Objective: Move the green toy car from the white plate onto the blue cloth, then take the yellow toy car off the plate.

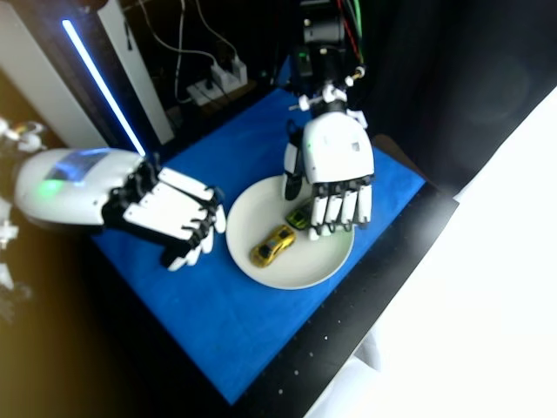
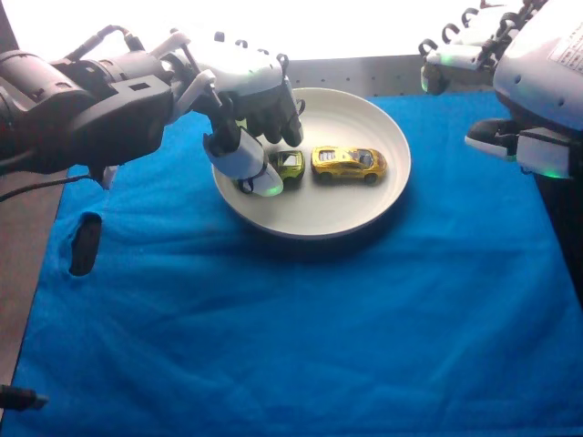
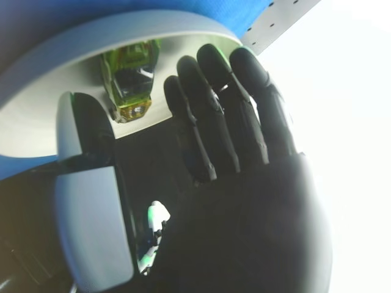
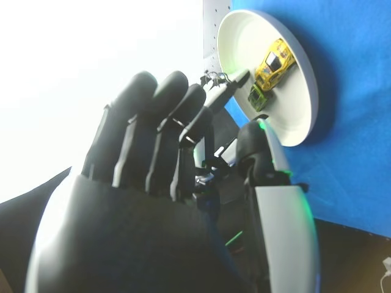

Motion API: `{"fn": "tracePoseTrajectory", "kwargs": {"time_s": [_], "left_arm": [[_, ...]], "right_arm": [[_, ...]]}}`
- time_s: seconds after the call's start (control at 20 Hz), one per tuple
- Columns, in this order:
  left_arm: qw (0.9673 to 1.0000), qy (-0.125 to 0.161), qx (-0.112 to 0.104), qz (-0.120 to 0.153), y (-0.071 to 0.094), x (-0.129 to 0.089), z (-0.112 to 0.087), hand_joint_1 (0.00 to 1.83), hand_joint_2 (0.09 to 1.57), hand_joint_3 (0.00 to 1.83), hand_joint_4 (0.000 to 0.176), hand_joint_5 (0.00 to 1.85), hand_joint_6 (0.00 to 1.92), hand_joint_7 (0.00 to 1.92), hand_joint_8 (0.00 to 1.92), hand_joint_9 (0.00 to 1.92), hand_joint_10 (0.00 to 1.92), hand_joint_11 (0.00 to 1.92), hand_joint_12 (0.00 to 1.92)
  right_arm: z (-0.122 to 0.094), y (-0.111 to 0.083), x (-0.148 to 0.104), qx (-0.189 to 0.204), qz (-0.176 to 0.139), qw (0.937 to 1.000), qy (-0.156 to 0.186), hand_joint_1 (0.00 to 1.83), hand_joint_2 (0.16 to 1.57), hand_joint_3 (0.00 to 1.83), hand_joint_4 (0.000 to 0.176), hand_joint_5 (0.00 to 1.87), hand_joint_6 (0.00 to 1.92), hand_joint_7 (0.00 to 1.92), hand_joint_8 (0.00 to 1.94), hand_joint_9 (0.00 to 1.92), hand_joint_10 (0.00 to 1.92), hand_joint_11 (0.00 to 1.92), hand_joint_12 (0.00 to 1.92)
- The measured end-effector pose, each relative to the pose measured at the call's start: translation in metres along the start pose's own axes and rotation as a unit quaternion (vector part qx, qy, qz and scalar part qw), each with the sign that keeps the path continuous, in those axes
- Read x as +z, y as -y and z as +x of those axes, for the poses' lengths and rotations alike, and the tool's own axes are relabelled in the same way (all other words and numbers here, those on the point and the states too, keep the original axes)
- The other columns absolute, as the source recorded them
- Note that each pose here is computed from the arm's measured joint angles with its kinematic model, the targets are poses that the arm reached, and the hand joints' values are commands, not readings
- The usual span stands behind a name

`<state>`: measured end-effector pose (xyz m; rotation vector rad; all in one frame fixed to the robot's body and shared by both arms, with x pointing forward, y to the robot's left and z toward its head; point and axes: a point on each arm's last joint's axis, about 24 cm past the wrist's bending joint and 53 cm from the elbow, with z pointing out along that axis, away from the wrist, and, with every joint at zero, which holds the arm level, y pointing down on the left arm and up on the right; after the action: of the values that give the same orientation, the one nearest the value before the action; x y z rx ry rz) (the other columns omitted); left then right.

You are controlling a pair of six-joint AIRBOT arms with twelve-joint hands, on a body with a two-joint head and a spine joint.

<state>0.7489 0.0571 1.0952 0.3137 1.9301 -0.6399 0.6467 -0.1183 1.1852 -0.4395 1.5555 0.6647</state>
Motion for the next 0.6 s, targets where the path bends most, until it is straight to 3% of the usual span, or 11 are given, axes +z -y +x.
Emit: {"fn": "tracePoseTrajectory", "kwargs": {"time_s": [0.2,0.3,0.35,0.4,0.5,0.55,0.6], "left_arm": [[1.0000,-0.002,-0.003,-0.002,-0.0013,0.0017,0.0036,0.98,0.98,0.00,0.000,0.89,0.03,0.95,0.07,0.61,0.95,0.41,1.53],[1.0000,-0.002,-0.004,-0.002,-0.0015,0.0017,0.0040,1.01,0.98,0.00,0.000,0.91,0.02,0.83,0.46,0.61,1.11,0.46,1.62],[1.0000,-0.002,-0.004,-0.002,-0.0015,0.0017,0.0039,1.01,0.98,0.00,0.000,0.91,0.02,0.83,0.46,0.61,1.11,0.46,1.62],[1.0000,-0.003,-0.004,-0.002,-0.0014,0.0018,0.0042,1.03,0.98,0.00,0.000,0.91,0.02,0.74,0.87,0.63,1.30,0.53,1.71],[1.0000,-0.005,-0.006,-0.002,-0.0017,0.0024,0.0064,1.07,0.99,0.00,0.000,0.94,0.04,0.66,1.13,0.61,1.41,0.53,1.79],[1.0000,-0.005,-0.007,-0.003,-0.0020,0.0024,0.0061,1.14,1.09,0.01,0.000,0.95,0.82,0.72,1.28,0.71,1.50,0.65,1.84],[1.0000,-0.004,-0.007,-0.003,-0.0022,0.0024,0.0059,1.14,1.13,0.01,0.000,0.91,1.04,0.72,1.23,0.74,1.45,0.68,1.79]], "right_arm": [[0.0002,-0.0001,0.0001,0.000,0.000,1.0000,0.000,0.95,1.24,0.00,0.000,0.44,1.00,0.61,0.99,0.62,1.29,0.53,1.80],[0.0002,0.0001,0.0001,0.000,0.000,1.0000,0.000,0.99,1.22,0.00,0.000,0.46,1.01,0.60,0.97,0.59,1.28,0.47,1.84],[0.0001,0.0001,0.0001,0.000,0.000,1.0000,0.000,0.99,1.22,0.00,0.000,0.46,1.01,0.60,0.97,0.59,1.28,0.47,1.84],[0.0001,0.0001,0.0001,0.000,0.000,1.0000,0.000,0.96,1.22,0.00,0.000,0.47,1.02,0.63,0.98,0.63,1.28,0.52,1.82],[0.0003,-0.0002,0.0002,0.000,0.000,1.0000,0.000,0.99,1.22,0.00,0.000,0.45,1.02,0.58,1.02,0.58,1.32,0.46,1.85],[0.0003,0.0000,0.0002,0.000,0.000,1.0000,0.000,1.00,1.21,0.00,0.000,0.44,1.03,0.58,1.01,0.58,1.29,0.45,1.83],[0.0002,-0.0002,0.0002,0.000,0.000,1.0000,0.000,1.00,1.21,0.00,0.000,0.44,1.03,0.59,0.97,0.59,1.25,0.44,1.79]]}}
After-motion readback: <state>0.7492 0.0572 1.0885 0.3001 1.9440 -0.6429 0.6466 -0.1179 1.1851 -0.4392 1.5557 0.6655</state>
